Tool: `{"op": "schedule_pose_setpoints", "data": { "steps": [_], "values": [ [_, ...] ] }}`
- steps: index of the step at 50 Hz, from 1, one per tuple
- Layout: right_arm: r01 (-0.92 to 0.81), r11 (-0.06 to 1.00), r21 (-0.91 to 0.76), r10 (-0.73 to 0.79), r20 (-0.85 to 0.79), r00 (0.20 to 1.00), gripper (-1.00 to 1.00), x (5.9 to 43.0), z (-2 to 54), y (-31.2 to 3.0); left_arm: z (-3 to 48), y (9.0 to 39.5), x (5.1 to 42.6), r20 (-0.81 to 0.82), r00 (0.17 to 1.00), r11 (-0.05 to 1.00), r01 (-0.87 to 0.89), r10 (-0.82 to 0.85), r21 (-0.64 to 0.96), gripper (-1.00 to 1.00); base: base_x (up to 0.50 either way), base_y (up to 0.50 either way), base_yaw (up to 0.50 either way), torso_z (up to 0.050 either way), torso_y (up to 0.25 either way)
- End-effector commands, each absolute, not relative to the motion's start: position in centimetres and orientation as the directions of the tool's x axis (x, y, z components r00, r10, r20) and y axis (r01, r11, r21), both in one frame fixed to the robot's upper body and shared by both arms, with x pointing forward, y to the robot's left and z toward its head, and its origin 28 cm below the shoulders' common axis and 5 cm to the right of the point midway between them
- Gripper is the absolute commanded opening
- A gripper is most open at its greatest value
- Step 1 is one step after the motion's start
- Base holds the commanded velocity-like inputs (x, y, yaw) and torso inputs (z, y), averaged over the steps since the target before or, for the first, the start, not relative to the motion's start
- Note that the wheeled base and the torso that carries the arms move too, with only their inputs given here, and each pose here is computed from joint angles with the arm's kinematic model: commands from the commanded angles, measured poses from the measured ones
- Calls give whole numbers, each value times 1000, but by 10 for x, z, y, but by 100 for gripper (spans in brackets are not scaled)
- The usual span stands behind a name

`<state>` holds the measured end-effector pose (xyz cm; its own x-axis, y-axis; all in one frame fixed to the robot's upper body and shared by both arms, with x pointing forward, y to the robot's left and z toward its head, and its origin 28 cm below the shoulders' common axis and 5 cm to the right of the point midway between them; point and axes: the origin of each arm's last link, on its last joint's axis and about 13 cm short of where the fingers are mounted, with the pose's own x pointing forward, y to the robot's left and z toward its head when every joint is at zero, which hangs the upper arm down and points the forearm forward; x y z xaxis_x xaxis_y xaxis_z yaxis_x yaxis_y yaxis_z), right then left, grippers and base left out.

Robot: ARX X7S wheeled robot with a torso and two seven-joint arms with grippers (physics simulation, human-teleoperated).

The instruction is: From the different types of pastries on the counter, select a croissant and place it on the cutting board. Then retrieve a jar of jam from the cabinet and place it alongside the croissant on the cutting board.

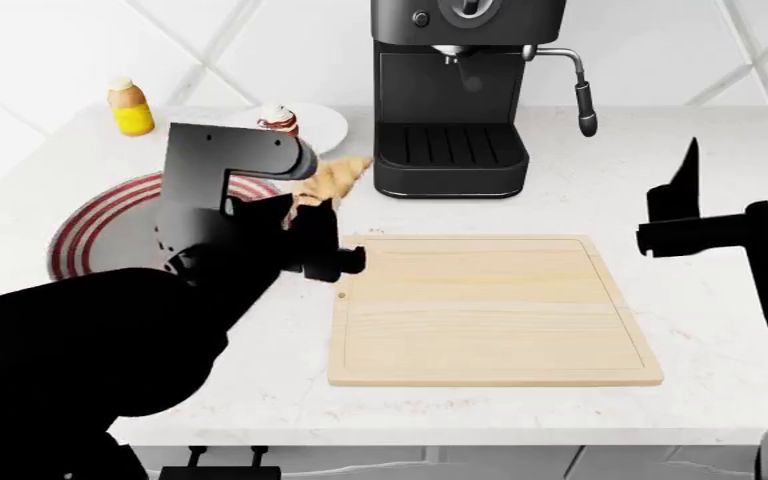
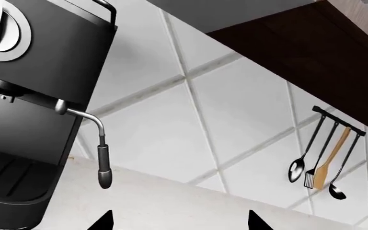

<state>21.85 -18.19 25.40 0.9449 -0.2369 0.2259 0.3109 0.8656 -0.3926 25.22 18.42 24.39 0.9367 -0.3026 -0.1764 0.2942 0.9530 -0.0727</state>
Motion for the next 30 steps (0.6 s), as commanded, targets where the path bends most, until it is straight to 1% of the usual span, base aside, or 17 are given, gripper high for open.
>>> {"op": "schedule_pose_setpoints", "data": {
  "steps": [1,8,16,30],
  "values": [
    [314,869,-382,-241,226,944,100,216,251,-184,239,154,227,-198,871,893,444,-450,-76,-100,0,0,0,0,0],
    [307,869,-389,-237,218,947,100,218,248,-184,233,142,225,-220,854,881,466,-471,-78,-100,0,0,0,0,0],
    [311,869,-385,-245,211,946,100,217,244,-186,227,135,226,-238,836,866,496,-495,-59,-100,0,0,0,0,0],
    [312,872,-377,-251,203,947,100,213,240,-191,205,133,240,-345,831,886,464,-437,-5,-100,0,0,0,0,0]
  ]
}}
